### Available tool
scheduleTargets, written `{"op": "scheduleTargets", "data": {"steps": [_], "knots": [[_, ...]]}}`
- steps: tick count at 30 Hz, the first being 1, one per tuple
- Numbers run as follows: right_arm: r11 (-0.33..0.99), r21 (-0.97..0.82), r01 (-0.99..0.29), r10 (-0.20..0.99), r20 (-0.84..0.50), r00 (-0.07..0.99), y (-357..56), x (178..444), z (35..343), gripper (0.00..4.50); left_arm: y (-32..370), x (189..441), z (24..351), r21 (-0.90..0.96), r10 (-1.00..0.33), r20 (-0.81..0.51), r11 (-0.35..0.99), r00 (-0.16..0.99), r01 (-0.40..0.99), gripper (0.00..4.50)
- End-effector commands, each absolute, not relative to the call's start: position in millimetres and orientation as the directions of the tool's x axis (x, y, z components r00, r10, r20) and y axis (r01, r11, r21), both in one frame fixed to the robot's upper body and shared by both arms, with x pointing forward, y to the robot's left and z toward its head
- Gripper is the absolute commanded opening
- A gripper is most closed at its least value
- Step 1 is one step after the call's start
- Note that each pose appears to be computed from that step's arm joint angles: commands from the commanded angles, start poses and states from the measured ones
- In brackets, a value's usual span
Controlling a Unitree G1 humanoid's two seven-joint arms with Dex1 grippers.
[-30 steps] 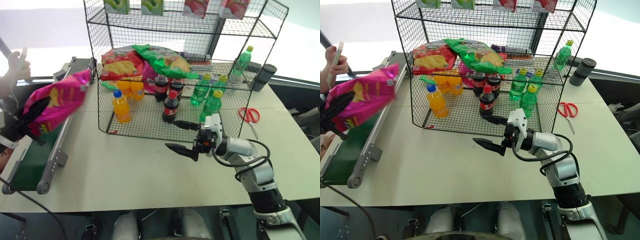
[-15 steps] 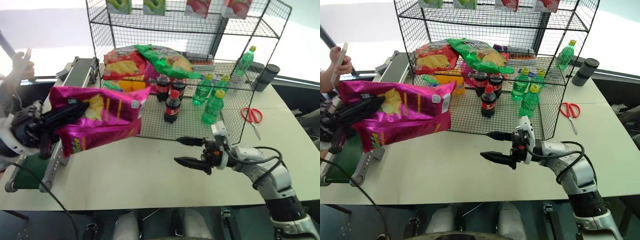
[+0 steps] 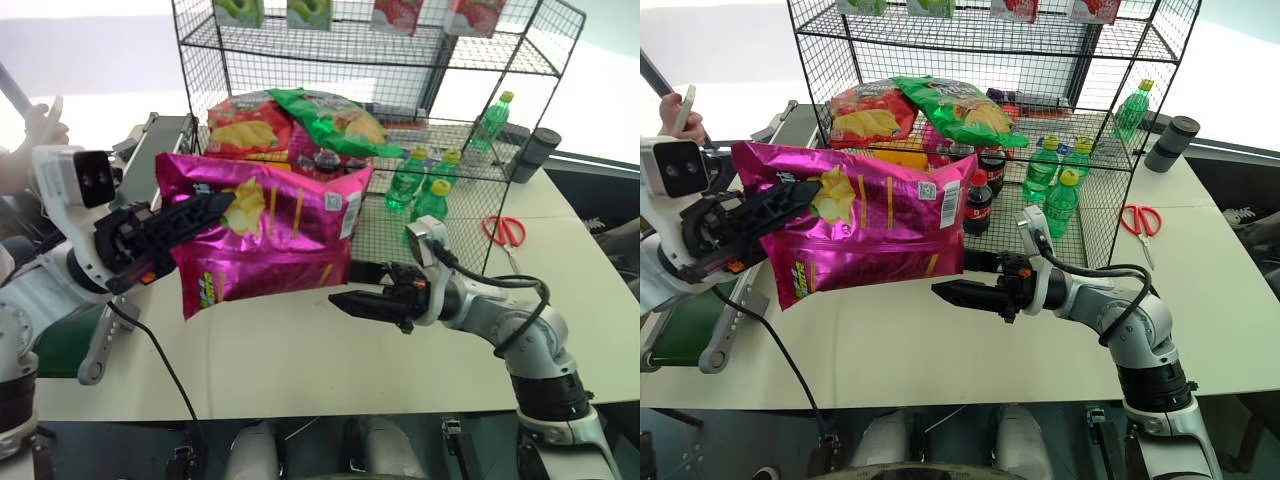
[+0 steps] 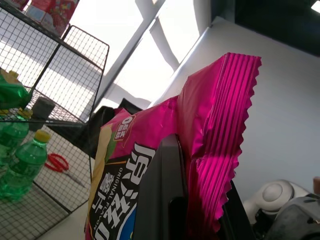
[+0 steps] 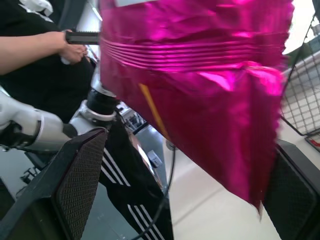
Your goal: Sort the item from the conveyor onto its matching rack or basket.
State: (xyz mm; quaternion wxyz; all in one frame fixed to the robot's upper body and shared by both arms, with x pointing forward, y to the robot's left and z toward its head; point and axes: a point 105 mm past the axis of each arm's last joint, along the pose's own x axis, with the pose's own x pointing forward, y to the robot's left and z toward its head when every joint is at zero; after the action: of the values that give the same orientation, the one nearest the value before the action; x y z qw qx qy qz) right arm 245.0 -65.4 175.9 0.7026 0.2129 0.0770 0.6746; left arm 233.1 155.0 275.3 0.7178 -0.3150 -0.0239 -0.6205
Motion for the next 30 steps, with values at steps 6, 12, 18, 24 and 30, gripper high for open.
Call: {"op": "scheduleTargets", "data": {"steps": [6, 12, 18, 24, 30], "knots": [[0.038, 0.339, -0.940, 0.968, 0.221, 0.118, -62, 252, 190, 4.50, 148, 233, 272, -0.469, -0.859, 0.469, -0.048, 0.203, 0.882, 0.05], [-0.003, 0.359, -0.933, 0.967, 0.239, 0.088, -61, 246, 193, 4.50, 147, 237, 269, -0.468, -0.860, 0.463, -0.032, 0.214, 0.883, 0.05], [-0.053, 0.379, -0.924, 0.975, 0.220, 0.035, -57, 237, 191, 2.73, 148, 243, 259, -0.460, -0.864, 0.444, 0.010, 0.240, 0.888, 0.00], [-0.026, 0.369, -0.929, 0.985, 0.170, 0.040, -60, 239, 184, 0.14, 154, 249, 252, -0.419, -0.867, 0.417, 0.084, 0.274, 0.904, 0.00], [0.026, 0.335, -0.942, 0.986, 0.148, 0.080, -65, 243, 179, 0.14, 164, 251, 239, -0.396, -0.882, 0.357, 0.157, 0.309, 0.905, 1.35]]}}
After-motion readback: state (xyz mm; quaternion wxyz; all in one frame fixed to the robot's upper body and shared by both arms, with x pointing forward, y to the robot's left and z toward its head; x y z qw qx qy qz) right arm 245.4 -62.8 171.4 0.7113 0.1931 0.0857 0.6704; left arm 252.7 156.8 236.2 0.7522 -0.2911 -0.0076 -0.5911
